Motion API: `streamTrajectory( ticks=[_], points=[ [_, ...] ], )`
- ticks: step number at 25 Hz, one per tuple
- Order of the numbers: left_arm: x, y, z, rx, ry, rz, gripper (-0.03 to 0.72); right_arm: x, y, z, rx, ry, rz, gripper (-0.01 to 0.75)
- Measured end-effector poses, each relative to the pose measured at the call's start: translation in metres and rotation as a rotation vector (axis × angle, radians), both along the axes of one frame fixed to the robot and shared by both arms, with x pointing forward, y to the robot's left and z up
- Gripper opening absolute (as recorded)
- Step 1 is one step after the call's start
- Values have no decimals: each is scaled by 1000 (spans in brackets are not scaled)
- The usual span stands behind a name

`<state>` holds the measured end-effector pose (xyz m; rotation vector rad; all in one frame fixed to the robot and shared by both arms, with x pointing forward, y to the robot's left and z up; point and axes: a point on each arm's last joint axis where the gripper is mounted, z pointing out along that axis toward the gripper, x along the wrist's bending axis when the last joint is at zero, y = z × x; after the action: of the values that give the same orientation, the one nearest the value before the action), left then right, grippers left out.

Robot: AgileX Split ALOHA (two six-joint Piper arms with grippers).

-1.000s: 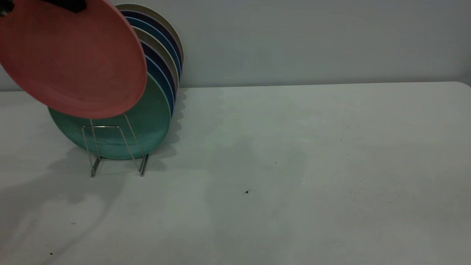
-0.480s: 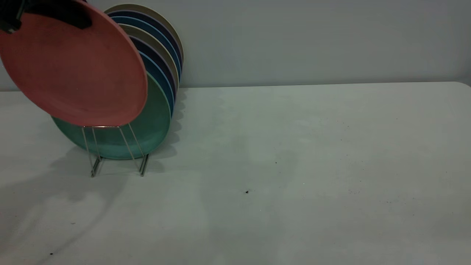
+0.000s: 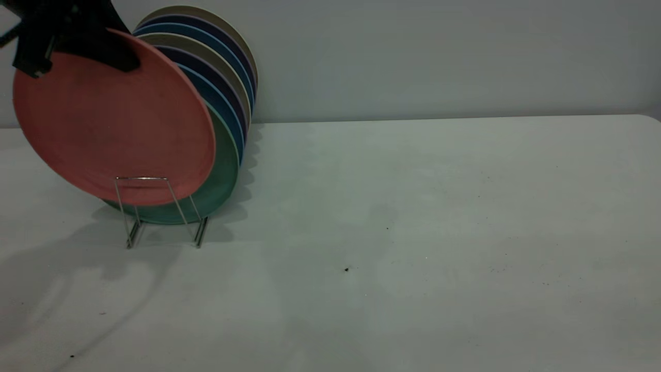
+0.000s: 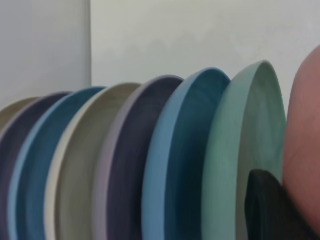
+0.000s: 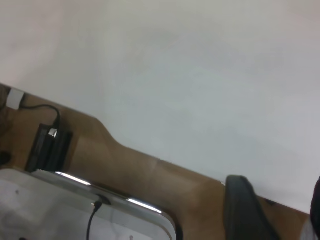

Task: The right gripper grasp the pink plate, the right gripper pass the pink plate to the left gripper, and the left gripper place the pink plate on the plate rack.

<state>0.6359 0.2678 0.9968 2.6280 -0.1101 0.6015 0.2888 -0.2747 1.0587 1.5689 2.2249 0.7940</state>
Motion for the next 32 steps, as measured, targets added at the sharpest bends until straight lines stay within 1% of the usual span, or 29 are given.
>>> streamTrajectory(
  ticks=[4, 7, 10, 13, 16, 18, 22, 25, 27, 29, 31, 32],
  points=[
    [1, 0, -3, -2, 8, 10, 110, 0, 0, 0, -2, -2, -2, 345],
    [1, 0, -3, -12, 17, 29, 136, 0, 0, 0, -1, -1, -3, 345],
    [0, 0, -3, -22, 34, 37, 206, 0, 0, 0, -1, -1, -3, 345],
    [0, 0, -3, -24, 39, 36, 304, 0, 0, 0, -1, -1, -3, 345],
    [0, 0, -3, -25, 40, 39, 370, 0, 0, 0, -1, -1, -3, 345],
    [0, 0, -3, -25, 40, 39, 388, 0, 0, 0, -1, -1, -3, 345],
    [-1, 0, 0, -25, 33, 40, 395, 0, 0, 0, -2, -1, -4, 345],
    [-5, 0, 16, -36, 4, 61, 397, -1, -2, -1, -19, 16, -3, 345],
    [-11, -1, 34, -65, -15, 113, 400, -2, -3, -5, -40, 34, -10, 345],
    [-21, -1, 59, -126, -24, 198, 400, -3, -6, -14, -66, 58, -25, 345],
    [-32, -2, 83, -222, -3, 325, 400, -4, -8, -21, -83, 63, -43, 345],
    [-40, -3, 96, -274, 13, 391, 400, -3, -8, -20, -78, 39, -56, 345]
  ],
)
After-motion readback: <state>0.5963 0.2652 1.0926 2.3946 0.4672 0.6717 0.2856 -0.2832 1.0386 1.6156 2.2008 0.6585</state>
